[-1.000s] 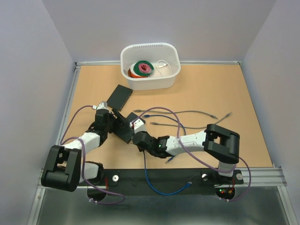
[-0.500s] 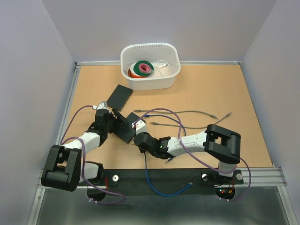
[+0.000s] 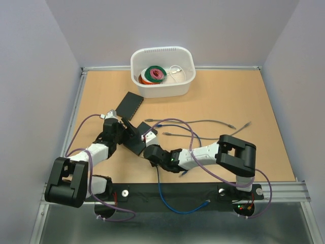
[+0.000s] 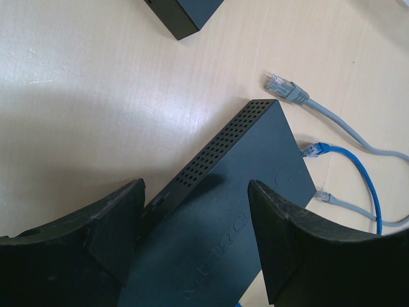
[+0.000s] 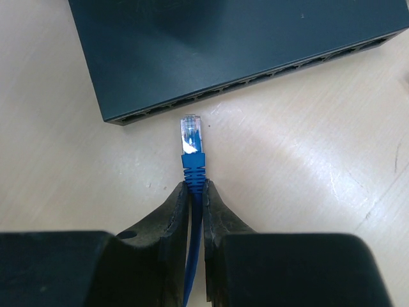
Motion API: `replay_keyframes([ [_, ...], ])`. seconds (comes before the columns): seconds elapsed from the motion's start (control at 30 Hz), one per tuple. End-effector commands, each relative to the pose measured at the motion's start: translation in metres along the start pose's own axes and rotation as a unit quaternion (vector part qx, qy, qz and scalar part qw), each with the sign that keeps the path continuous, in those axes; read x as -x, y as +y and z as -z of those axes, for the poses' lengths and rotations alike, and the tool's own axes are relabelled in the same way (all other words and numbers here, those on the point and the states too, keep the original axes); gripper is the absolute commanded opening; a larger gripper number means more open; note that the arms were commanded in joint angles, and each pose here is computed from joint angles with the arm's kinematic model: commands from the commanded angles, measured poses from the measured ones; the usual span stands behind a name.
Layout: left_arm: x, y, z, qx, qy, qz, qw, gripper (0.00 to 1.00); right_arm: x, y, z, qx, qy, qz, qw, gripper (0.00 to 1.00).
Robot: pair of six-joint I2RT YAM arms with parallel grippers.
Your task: Insert the plug into the switch port
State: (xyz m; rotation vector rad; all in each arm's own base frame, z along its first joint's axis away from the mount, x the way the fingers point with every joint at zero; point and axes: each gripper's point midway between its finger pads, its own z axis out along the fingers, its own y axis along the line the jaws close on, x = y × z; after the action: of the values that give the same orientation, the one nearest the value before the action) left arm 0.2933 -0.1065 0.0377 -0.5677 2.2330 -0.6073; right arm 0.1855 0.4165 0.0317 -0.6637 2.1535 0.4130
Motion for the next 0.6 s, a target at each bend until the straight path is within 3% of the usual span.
replay_keyframes([
  [0.0,-0.006,-0.005,0.001,-0.011,0.014,-0.008,1.000,0.76,0.016,0.011,-0.005,0.000,-0.018,0.006,1.000,0.00],
  [0.57,-0.008,-0.005,0.001,-0.013,0.017,-0.007,1.000,0.76,0.055,0.020,-0.004,-0.012,-0.052,0.017,0.998,0.00],
])
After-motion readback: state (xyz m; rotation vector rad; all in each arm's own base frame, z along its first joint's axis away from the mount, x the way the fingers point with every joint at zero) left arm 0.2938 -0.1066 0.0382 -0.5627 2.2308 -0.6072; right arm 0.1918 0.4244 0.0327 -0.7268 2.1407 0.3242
